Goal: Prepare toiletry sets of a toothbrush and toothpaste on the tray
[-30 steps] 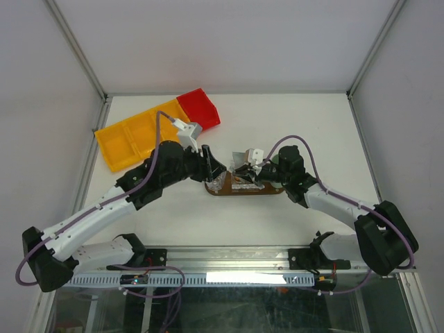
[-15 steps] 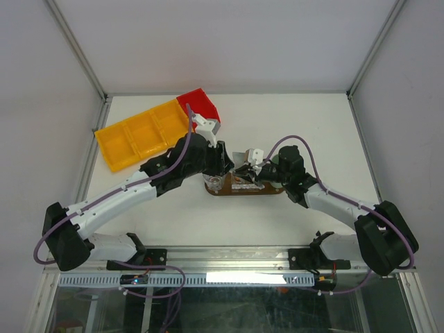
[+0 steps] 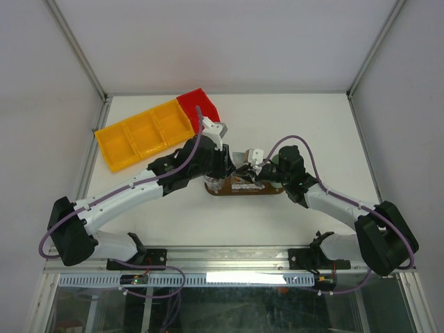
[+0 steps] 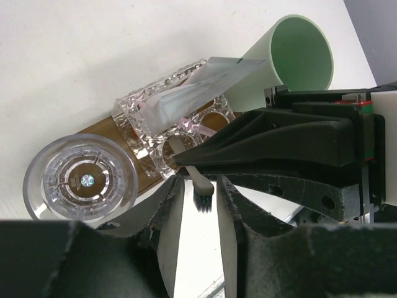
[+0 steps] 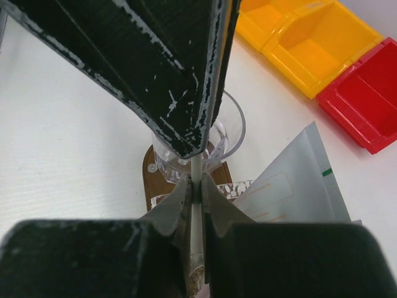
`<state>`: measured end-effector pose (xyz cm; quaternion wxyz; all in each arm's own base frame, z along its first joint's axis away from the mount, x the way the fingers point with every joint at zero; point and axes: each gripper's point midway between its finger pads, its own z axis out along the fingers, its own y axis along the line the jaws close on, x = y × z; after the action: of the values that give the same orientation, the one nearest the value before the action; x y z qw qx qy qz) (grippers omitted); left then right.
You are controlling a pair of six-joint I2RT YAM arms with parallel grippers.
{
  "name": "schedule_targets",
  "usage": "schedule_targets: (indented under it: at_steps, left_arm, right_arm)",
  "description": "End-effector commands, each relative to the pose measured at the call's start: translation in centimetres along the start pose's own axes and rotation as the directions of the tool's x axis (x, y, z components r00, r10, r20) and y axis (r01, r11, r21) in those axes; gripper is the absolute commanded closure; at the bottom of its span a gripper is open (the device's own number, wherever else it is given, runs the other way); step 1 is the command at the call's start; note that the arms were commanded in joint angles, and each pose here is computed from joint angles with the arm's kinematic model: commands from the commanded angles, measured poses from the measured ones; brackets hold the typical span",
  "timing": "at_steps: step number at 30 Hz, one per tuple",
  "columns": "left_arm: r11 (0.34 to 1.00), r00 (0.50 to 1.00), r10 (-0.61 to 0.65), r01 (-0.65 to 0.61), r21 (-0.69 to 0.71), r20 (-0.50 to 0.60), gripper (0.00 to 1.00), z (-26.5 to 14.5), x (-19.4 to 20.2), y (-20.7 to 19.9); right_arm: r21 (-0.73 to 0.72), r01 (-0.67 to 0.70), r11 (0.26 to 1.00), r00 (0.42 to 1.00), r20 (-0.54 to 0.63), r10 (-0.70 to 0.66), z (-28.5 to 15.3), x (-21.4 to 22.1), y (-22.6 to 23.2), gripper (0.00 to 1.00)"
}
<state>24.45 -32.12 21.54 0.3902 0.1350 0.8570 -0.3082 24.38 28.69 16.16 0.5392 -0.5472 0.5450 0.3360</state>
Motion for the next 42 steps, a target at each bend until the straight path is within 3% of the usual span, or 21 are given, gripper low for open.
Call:
schedule_targets:
  at_steps: [1, 12, 14, 20, 21, 27, 35, 42]
  left_arm:
    - [0.999, 0.998, 0.031, -0.032, 0.009, 0.055, 0.73, -0.5, -1.8, -1.2]
    - [0.997, 0.996, 0.071, -0.070, -0.024, 0.051, 0.96, -0.6, -1.5, -1.3]
    - [0.997, 0.996, 0.076, -0.074, -0.030, 0.051, 0.97, -0.7, -1.5, -1.4]
    - [0.994, 0.994, 0.099, -0.096, -0.059, 0.051, 0.99, -0.9, -1.7, -1.7]
    - [0.993, 0.993, 0.104, -0.100, -0.066, 0.052, 0.99, -1.0, -1.7, -1.7]
    - [0.990, 0.991, 0.114, -0.108, -0.090, 0.068, 1.00, -1.2, -1.9, -1.9]
    - [0.981, 0.985, 0.125, -0.105, -0.161, 0.118, 1.00, -1.6, -2.1, -1.8]
    - [0.982, 0.976, 0.111, -0.079, -0.169, 0.186, 1.00, -2.2, -2.3, -1.9]
  right_arm:
    - [0.013, 0.066, 0.998, 0.996, 0.065, -0.067, -0.1, -2.8, -0.9, 0.92]
    - [0.022, 0.086, 0.996, 0.993, 0.084, -0.088, -0.9, -4.7, -0.8, 0.92]
    - [0.032, 0.088, 0.996, 0.993, 0.076, -0.090, -1.3, -5.3, -1.0, 0.46]
    - [0.084, -0.010, 0.996, 1.000, 0.026, 0.008, -2.8, -7.1, -1.5, 0.27]
    - [0.100, -0.017, 0.995, 1.000, 0.022, 0.015, -3.2, -7.3, -1.6, 0.19]
    - [0.263, -0.070, 0.962, 0.997, -0.014, 0.077, -6.2, -8.6, -2.8, 0.14]
    - [0.504, -0.081, 0.860, 0.972, -0.150, 0.179, -11.2, -7.3, -4.5, 0.09]
    - [0.622, -0.053, 0.781, 0.980, -0.118, 0.161, -14.1, -8.5, -5.4, 0.05]
